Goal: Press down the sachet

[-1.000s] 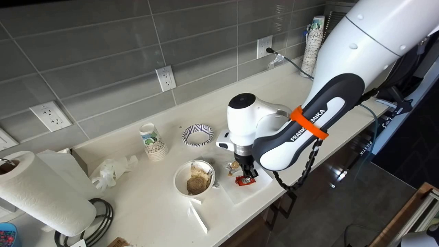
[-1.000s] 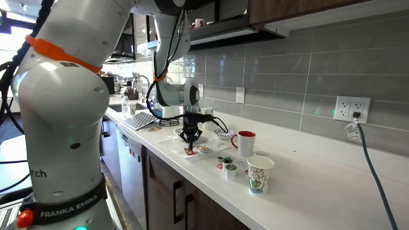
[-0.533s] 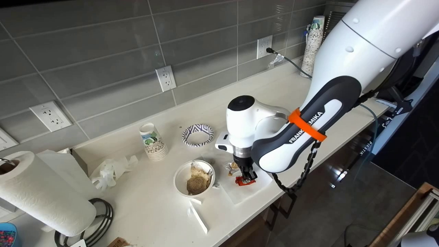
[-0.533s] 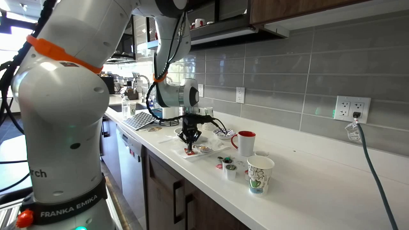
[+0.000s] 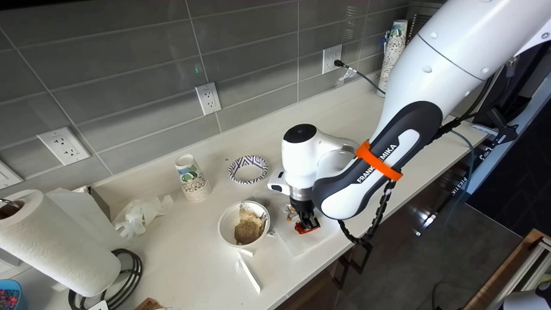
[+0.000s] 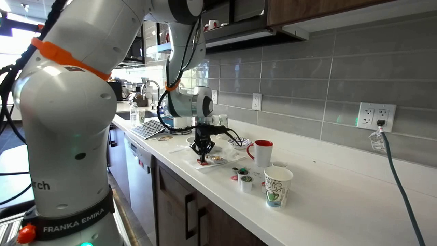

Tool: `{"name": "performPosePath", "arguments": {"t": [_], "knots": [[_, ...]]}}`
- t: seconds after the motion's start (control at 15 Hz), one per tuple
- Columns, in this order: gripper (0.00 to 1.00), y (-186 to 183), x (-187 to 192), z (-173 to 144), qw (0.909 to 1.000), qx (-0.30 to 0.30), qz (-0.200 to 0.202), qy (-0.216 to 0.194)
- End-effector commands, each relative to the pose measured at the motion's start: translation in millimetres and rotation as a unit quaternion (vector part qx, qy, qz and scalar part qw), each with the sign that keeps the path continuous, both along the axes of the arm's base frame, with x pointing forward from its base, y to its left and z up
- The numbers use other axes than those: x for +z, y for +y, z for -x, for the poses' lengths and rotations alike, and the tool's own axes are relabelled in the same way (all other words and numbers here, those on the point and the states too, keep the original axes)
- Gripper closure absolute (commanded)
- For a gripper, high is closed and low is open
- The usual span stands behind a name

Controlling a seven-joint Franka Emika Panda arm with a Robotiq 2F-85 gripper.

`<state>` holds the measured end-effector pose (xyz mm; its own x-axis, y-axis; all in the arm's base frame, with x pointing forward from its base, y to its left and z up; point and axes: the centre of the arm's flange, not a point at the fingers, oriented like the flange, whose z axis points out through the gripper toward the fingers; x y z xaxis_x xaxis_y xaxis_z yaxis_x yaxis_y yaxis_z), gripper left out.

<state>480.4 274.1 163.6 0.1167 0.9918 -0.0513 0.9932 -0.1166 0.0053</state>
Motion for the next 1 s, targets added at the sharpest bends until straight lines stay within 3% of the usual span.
{"name": "performPosePath", "arguments": {"t": [0.0, 0.93], "knots": [[1.00, 5.4, -16.2, -4.2, 0.9999, -0.006, -0.011, 0.008], [1.00, -11.4, 7.0, 1.0, 0.9994, -0.016, 0.029, 0.014]]}}
